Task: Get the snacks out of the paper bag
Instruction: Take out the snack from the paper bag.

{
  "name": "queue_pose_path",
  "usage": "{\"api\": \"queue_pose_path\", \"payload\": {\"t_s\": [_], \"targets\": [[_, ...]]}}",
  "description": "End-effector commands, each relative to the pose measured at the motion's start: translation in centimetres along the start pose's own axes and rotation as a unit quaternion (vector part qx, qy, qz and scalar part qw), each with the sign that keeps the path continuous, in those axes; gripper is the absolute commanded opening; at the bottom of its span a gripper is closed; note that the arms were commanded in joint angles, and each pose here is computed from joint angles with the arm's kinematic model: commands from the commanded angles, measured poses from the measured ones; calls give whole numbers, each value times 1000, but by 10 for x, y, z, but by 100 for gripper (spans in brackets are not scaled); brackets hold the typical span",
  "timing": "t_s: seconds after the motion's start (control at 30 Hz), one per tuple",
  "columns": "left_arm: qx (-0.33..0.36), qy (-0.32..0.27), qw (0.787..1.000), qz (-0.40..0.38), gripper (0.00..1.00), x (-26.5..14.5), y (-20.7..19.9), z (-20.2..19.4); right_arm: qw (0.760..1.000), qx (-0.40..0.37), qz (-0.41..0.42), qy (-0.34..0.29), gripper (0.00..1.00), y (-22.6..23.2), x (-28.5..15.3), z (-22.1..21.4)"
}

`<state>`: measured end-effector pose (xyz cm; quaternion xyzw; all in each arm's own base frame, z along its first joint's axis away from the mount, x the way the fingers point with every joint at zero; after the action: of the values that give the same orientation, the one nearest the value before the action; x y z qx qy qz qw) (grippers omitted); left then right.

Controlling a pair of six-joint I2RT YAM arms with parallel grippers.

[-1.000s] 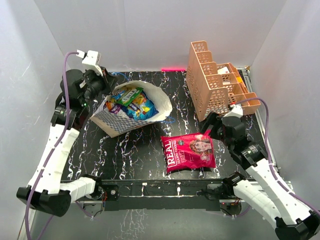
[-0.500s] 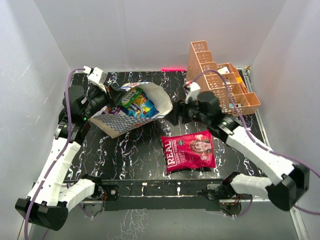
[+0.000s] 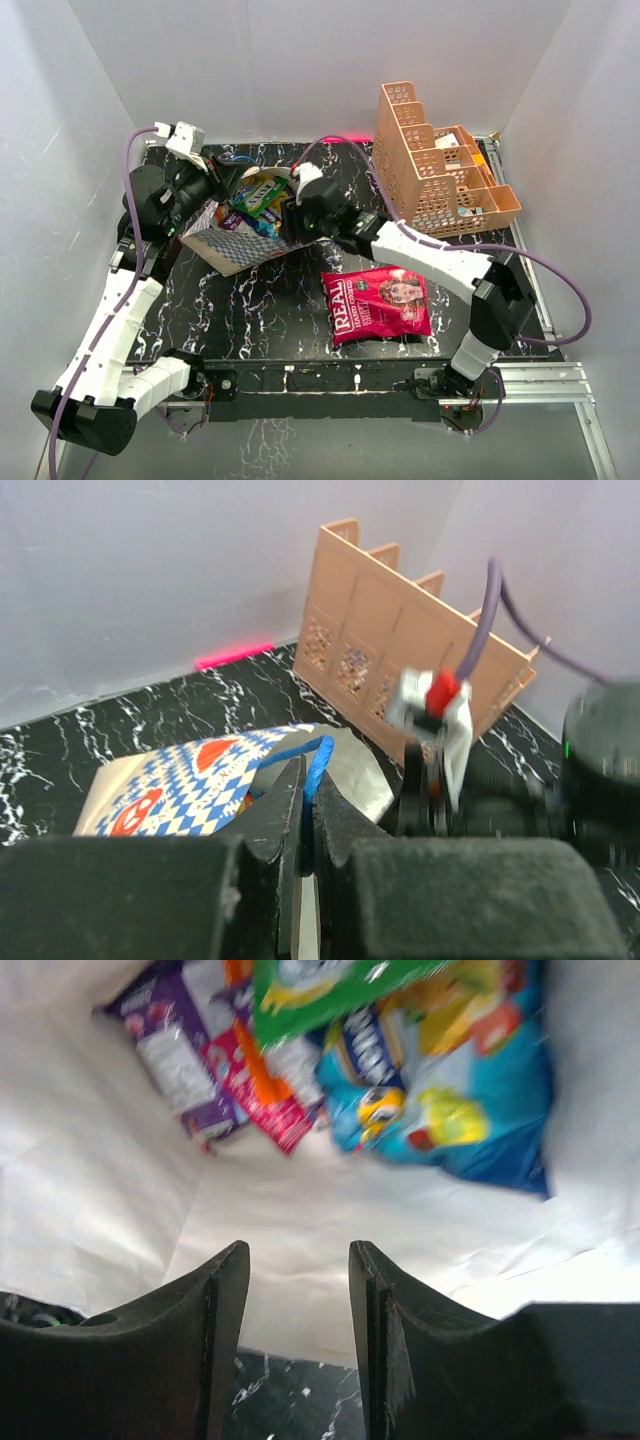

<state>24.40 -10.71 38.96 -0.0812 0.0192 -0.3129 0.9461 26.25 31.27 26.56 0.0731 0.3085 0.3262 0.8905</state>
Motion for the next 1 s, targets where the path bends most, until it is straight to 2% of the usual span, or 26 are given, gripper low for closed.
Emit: {"api": "queue_pose_path", "payload": {"t_s": [0.0,0.17,0.3,0.4,0.47,0.6,0.77,0.97], "targets": [[26,-97,995,14,0,1,-4,41,1000,10,29,-6,46,39,11,-19],[57,-125,991,-5,0,7,-3,43,996,25,86,-4,45,82,27,-37],[67,-133,986,-80,0,11,-13,40,991,10,130,12,45,123,45,-60],[46,-107,984,-136,0,12,-21,26,989,21,143,21,46,134,58,-74],[25,-85,985,-150,0,10,-23,13,988,27,151,24,47,134,62,-82],[5,-57,987,-151,0,-5,-26,-6,994,2,105,10,48,117,54,-81],[-1,-65,988,-137,0,-20,-31,-5,999,-21,27,-43,53,75,17,-64],[-11,-74,986,-150,0,-22,-37,4,992,-84,-1,-93,62,41,-5,-58]]}}
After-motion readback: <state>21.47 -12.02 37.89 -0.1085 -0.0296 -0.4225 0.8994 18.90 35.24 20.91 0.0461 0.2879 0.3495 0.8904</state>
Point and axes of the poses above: each gripper's point midway between its finger pads, its own x axis out along the fingers, its own y axis along the line the jaws close on, z = x × y, the point moved 9 cm from there along -x, back along the fingers, and after that the axes turned 1 degree about x, right-handed, at the moved point
